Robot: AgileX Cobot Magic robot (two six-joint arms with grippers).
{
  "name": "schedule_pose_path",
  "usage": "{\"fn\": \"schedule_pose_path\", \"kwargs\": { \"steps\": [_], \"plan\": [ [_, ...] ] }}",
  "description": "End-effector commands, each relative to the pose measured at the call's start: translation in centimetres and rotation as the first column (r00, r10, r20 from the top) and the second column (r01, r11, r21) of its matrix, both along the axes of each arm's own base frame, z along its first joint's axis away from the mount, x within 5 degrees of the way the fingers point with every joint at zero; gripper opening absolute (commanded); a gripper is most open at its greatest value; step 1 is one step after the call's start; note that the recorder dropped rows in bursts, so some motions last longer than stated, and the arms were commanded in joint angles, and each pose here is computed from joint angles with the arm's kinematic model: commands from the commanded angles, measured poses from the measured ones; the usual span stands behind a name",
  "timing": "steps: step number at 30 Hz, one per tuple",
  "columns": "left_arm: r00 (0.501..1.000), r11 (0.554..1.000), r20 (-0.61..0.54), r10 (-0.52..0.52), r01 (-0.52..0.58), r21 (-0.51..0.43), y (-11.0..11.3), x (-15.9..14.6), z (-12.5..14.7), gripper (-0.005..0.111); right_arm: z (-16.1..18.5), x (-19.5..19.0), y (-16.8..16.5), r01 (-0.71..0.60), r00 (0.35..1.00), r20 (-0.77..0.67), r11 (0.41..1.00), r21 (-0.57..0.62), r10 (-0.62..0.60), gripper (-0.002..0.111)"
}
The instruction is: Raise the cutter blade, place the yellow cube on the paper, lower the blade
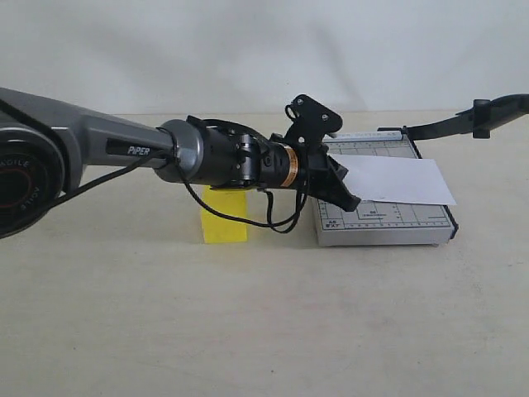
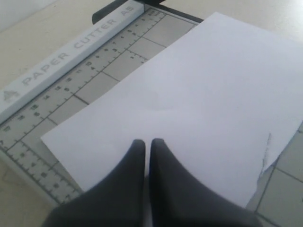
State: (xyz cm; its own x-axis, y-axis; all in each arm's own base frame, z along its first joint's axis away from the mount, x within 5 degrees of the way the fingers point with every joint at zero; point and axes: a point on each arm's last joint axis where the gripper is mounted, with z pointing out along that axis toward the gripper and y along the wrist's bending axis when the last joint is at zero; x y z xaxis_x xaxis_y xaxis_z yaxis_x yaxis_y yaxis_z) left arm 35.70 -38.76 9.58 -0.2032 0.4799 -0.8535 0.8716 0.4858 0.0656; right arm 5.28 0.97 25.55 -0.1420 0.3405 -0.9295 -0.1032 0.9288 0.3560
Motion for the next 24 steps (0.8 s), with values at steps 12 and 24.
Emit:
{"fn": "schedule_pose_path", "kwargs": {
  "steps": [12,24],
  "plan": [
    [1.0,1.0,-0.001,0.023,-0.023,-0.001,-2.3,-0.4,-1.0,0.004,0.1,-0.1,0.0,0.002,1.0,0.018,1.0,-0.007,-0.002,0.002],
    [0.989,0.99,-0.03,0.142,-0.142,0.002,-1.9,0.3,0.0,0.004,0.1,-0.1,0.0,0.003,1.0,0.016,1.0,0.006,-0.003,0.002]
  ]
}}
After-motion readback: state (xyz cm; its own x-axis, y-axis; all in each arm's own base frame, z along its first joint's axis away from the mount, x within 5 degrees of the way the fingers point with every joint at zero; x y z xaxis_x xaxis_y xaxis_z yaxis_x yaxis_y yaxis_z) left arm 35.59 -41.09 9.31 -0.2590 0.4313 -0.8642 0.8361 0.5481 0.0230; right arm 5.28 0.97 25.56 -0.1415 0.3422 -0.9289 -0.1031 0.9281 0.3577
